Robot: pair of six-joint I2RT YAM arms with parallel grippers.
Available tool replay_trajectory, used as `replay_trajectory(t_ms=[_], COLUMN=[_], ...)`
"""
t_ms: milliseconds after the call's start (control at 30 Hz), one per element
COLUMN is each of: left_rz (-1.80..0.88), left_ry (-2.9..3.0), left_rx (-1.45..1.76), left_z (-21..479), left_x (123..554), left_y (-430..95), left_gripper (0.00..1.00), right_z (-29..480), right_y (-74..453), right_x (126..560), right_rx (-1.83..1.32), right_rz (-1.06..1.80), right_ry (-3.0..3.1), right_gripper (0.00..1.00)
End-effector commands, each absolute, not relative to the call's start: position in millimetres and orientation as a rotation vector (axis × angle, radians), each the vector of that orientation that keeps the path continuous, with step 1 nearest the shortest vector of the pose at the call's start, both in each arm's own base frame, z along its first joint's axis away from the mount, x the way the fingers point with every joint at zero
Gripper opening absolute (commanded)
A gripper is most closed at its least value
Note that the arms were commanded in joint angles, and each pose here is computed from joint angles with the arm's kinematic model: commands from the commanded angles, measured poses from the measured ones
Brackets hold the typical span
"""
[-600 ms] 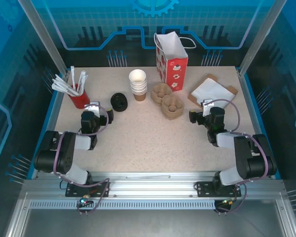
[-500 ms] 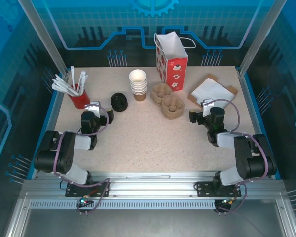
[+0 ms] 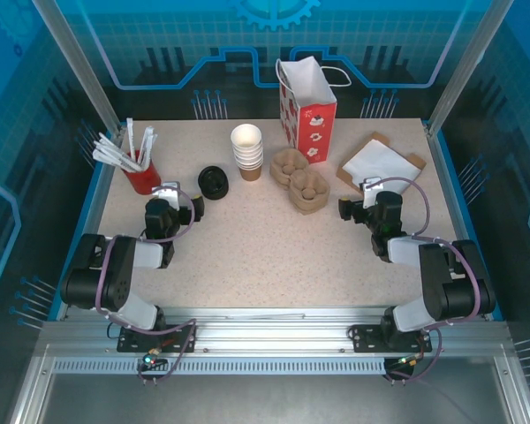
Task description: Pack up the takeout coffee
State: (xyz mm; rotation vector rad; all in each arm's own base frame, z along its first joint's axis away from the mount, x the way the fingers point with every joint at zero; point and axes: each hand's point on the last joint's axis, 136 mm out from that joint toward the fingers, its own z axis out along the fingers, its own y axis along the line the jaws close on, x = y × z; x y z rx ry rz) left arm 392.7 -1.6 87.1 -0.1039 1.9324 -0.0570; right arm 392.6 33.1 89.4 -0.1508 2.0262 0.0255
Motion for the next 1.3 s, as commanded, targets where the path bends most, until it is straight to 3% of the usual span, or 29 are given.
replay_trajectory(t_ms=[0,367,600,733,967,1267], left_rz=[-0.065,-0.082,-0.012,-0.273,-0.677,-0.605], left_ry=[1.920,1.914,1.850,1.730,1.774,2.114], left_rx=[-0.063,-0.083,-0.390,-0.581,-0.341,-0.154], left_z=[92.5,96.2,161.9,201.6,249.5,249.1], left_x=[397.5,397.9,368.2,344.9,338.9,397.6], left_y=[-6.5,-2.3,32.9,21.8,-51.2,-97.8], left_gripper=[0.99,0.99,0.99,0.99,0.99,0.89], right_z=[98.9,105.9,171.9,218.9,274.1,268.5], right_y=[28.5,24.2,-4.6,-18.0,77.7,200.5], right_x=[401.2,403.2,378.1,351.9,338.9,333.4], right_rx=[-0.145,-0.115,0.224,0.402,0.044,-0.442], right_rz=[0.023,-0.007,0.047,0.073,0.347,0.412], right_ry=[1.998,2.009,2.018,2.005,2.032,2.142], right_gripper=[1.00,1.00,1.00,1.00,0.98,0.95])
